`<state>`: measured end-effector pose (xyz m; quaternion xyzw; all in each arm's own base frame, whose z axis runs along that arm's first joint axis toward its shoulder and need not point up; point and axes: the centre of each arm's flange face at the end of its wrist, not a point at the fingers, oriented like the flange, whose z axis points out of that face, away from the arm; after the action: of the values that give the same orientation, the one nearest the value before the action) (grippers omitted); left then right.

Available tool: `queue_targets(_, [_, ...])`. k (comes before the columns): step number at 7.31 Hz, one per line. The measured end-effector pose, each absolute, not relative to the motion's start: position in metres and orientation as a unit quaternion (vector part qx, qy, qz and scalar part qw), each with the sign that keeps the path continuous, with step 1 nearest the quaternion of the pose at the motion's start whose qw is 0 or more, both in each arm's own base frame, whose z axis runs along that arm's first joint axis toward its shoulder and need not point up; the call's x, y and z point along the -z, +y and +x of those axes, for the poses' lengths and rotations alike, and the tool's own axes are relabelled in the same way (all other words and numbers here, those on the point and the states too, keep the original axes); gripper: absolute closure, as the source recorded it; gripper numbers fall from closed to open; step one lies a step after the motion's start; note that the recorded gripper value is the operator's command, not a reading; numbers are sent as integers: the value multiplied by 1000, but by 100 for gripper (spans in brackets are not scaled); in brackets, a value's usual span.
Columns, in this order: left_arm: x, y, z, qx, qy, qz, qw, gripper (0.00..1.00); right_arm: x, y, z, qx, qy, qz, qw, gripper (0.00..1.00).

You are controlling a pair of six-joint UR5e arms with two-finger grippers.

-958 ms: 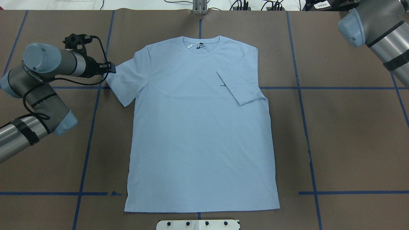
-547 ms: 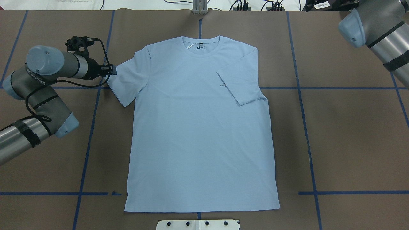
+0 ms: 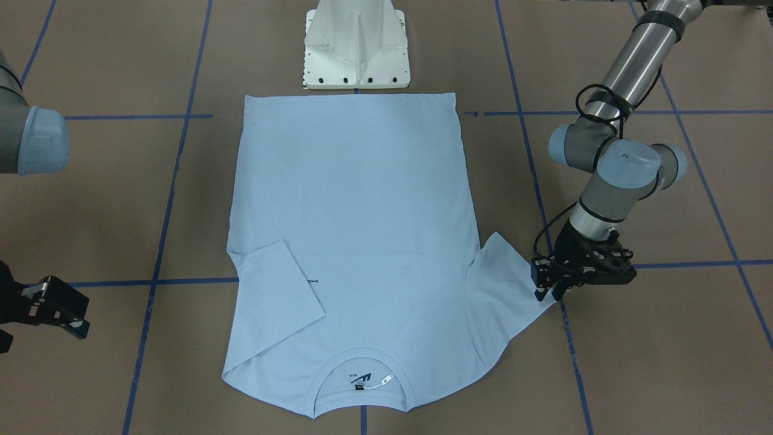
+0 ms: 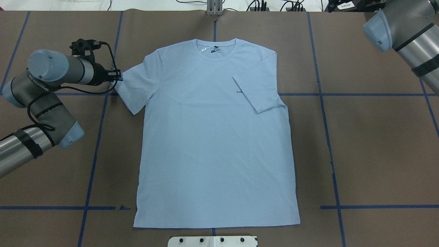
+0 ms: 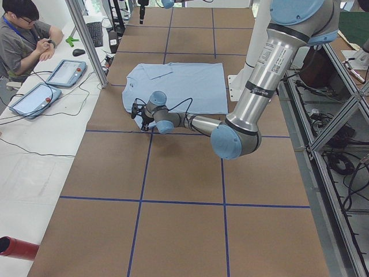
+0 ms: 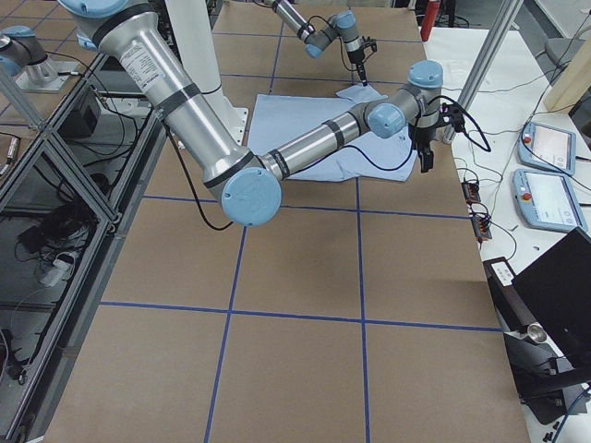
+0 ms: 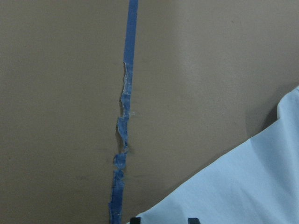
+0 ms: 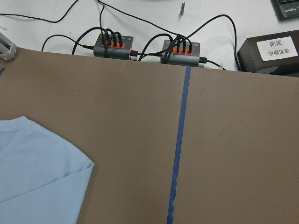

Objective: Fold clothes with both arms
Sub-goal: 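Grasp the sleeve nearest the left gripper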

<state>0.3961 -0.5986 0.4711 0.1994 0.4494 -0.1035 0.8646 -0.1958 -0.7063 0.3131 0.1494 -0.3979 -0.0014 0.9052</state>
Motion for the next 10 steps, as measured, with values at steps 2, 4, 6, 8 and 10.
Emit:
queue_targets(2, [-474, -598, 394, 91, 444, 206, 867, 51, -313, -706, -197, 1, -398, 149, 905, 0])
queue_targets(4, [-475, -598, 394, 89, 443, 207, 868, 51, -313, -706, -198, 1, -398, 149, 905, 0])
queue_targets(6, [-475, -598, 394, 89, 443, 206, 868, 51, -313, -706, -198, 2, -398, 149, 905, 0])
queue_targets(8, [-475, -598, 394, 90, 443, 206, 868, 53, -313, -706, -199, 2, -398, 149, 905, 0])
queue_targets(10, [-475, -598, 395, 90, 443, 206, 868, 55, -313, -706, -198, 2, -398, 149, 905, 0])
